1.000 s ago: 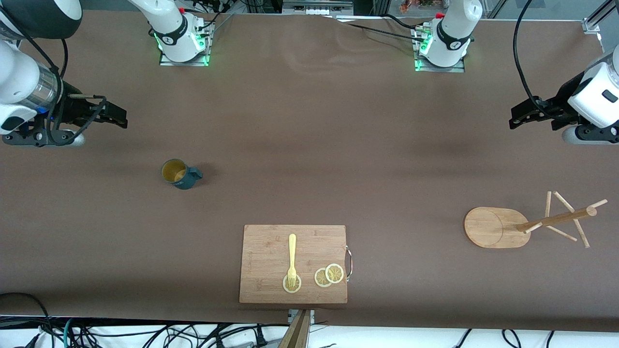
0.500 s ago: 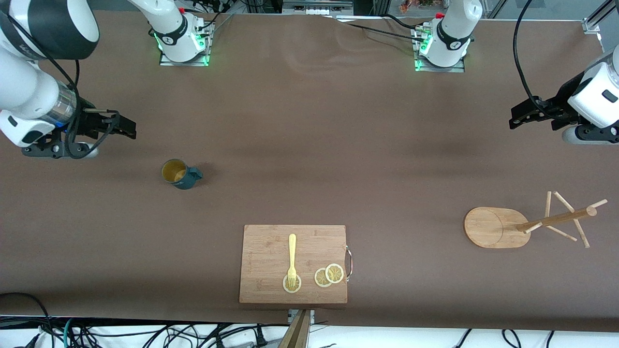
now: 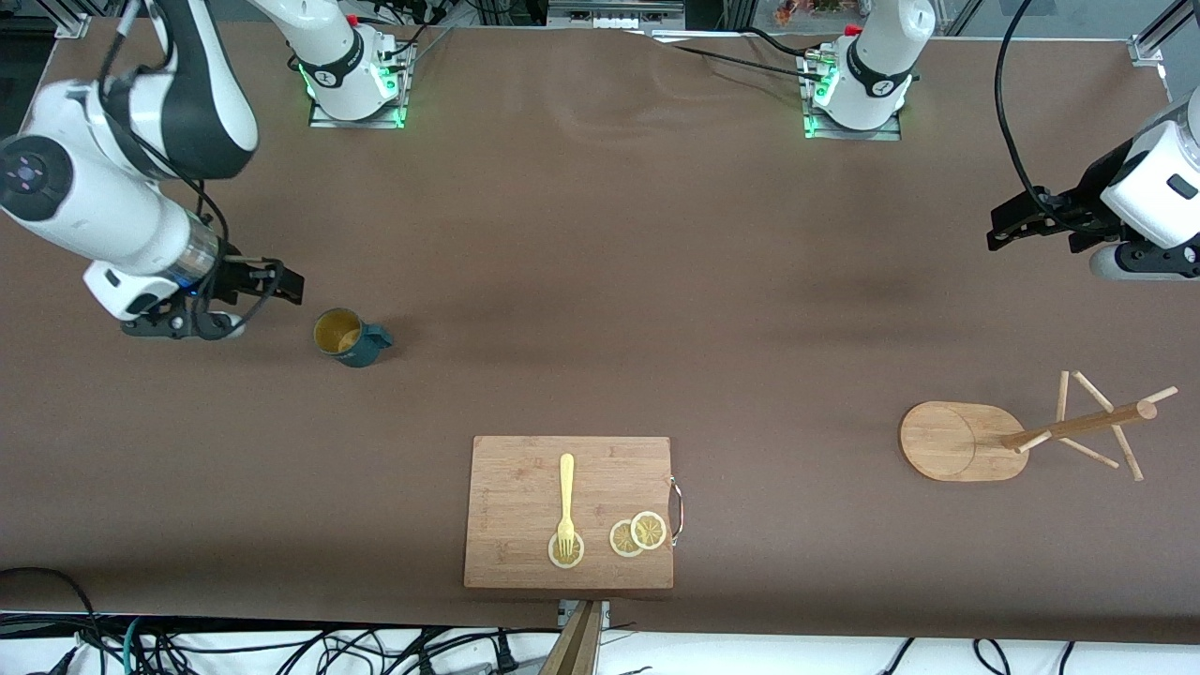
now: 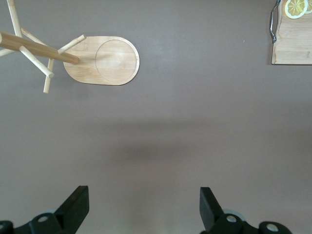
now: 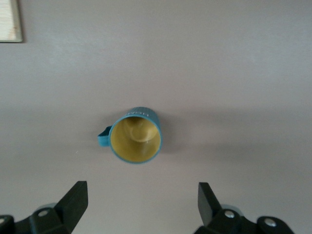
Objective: Pass cup and hang on rack
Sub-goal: 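Move the right gripper down to the teal mug's rim, then close the right gripper on the teal mug's rim and lift it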
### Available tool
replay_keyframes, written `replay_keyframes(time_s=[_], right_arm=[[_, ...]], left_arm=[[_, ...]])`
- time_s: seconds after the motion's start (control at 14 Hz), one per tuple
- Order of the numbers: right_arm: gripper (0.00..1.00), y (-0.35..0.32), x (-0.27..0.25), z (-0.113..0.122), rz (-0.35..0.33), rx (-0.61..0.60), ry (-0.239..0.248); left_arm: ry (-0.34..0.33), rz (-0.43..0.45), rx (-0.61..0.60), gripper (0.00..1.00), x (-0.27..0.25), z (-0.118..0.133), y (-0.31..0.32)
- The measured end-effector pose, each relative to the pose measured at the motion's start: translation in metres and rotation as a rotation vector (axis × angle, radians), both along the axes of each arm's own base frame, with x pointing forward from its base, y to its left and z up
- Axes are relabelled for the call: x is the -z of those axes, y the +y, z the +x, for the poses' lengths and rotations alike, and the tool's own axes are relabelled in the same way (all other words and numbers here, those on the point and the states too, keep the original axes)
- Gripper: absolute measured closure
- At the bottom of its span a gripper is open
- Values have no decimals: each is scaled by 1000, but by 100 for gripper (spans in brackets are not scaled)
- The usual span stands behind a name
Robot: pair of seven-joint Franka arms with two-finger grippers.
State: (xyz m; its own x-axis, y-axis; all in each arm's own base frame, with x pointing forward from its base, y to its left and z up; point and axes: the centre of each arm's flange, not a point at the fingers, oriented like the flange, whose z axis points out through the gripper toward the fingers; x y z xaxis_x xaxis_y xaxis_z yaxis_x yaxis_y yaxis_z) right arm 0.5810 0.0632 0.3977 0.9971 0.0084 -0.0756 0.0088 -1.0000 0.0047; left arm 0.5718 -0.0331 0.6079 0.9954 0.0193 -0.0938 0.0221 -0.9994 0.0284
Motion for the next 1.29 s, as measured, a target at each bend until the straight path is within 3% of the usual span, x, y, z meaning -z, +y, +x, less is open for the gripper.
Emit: replay_keyframes(time_s=[0.57, 0.93, 1.29], right_arm=[[0, 0, 86, 19, 2, 4, -7], [0, -15, 130, -3, -4, -48, 25], [0, -28, 136, -6, -6, -83, 33]], left_arm=[[0, 0, 0, 0, 0, 0, 0], [0, 0, 0, 0, 0, 0, 0], [0, 0, 0, 0, 0, 0, 0]])
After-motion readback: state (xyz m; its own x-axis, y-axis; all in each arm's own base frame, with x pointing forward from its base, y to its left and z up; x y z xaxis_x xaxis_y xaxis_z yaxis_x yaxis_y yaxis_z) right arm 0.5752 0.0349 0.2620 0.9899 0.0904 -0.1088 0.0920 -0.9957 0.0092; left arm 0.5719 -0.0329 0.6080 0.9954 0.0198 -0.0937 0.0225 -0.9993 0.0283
